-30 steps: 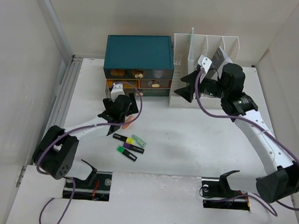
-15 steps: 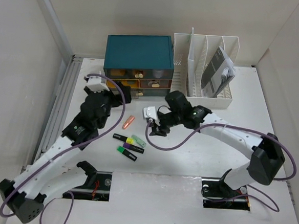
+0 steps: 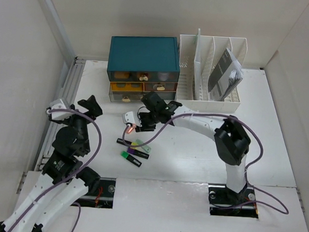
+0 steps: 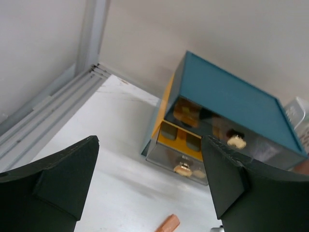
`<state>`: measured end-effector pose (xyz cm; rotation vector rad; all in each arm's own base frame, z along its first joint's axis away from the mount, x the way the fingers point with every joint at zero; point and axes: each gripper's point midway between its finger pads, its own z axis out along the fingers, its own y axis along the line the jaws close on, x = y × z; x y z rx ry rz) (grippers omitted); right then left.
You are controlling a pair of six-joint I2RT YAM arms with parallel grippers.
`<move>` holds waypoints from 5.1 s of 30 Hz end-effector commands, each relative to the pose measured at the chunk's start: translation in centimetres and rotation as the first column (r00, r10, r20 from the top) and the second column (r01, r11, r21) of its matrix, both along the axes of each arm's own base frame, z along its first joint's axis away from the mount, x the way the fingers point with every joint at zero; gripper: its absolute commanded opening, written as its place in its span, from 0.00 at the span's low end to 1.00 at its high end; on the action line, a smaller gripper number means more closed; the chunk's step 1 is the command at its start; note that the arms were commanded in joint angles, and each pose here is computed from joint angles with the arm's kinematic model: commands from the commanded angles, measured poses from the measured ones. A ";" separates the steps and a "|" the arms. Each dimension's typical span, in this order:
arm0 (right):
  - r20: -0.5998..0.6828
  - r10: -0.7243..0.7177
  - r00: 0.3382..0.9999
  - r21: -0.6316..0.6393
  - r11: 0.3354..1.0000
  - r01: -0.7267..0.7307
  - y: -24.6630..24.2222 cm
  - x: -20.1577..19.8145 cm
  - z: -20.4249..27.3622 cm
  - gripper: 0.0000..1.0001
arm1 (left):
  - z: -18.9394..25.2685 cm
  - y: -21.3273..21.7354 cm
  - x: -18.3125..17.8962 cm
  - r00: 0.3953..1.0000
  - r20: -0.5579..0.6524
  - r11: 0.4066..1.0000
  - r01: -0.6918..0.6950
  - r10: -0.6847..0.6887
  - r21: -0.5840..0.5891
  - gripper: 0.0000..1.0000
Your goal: Organize the desk
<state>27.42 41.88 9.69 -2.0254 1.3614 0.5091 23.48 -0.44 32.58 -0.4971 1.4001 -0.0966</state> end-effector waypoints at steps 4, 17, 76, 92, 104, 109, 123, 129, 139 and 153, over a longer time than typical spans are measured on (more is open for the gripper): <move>0.118 0.136 0.984 -0.051 0.990 -0.131 2.8 2.3 1.0 0.42 | 1.8 3.4 -2.4 0.987 0.095 0.988 -0.121 0.131 -0.100 0.83; 0.147 0.291 0.945 -0.197 0.945 -0.260 4.0 3.8 -3.3 0.45 | 2.6 3.4 -3.6 0.982 0.171 0.988 -0.061 0.085 -0.140 0.85; 0.254 -0.187 0.949 0.113 0.980 0.163 7.1 6.4 8.2 0.11 | 3.3 2.8 -3.7 0.980 0.196 0.991 -0.011 0.038 -0.136 0.87; 0.348 -0.424 0.836 0.302 0.895 0.328 6.4 11.6 14.9 0.11 | 2.9 2.7 -3.6 0.982 0.186 0.992 -0.014 0.037 -0.122 0.87; 0.386 -0.528 0.757 0.343 0.843 0.413 5.2 15.7 15.2 0.16 | 3.0 2.5 -3.4 0.982 0.188 0.993 -0.005 0.028 -0.120 0.87; 0.381 -0.526 0.760 0.340 0.845 0.414 5.6 16.4 14.4 0.23 | 3.0 2.5 -3.4 0.982 0.188 0.993 -0.005 0.028 -0.120 0.87; 0.283 -0.547 0.788 0.431 0.806 0.405 5.7 14.8 18.9 0.56 | 2.8 2.5 -3.2 0.983 0.179 0.993 -0.015 0.036 -0.117 0.87; 0.143 -0.325 0.935 0.406 0.881 0.244 6.4 8.6 19.5 0.50 | 3.0 2.6 -3.4 0.982 0.186 0.992 -0.014 0.037 -0.122 0.87; -0.232 -0.311 0.921 -0.030 0.949 0.313 0.4 -0.4 5.0 0.46 | 3.0 2.4 -3.4 0.982 0.188 0.993 -0.004 0.027 -0.119 0.87; -0.356 -0.522 0.775 -0.178 0.852 0.492 0.6 -4.0 -2.6 0.62 | 3.0 2.6 -3.4 0.982 0.186 0.992 -0.013 0.036 -0.122 0.87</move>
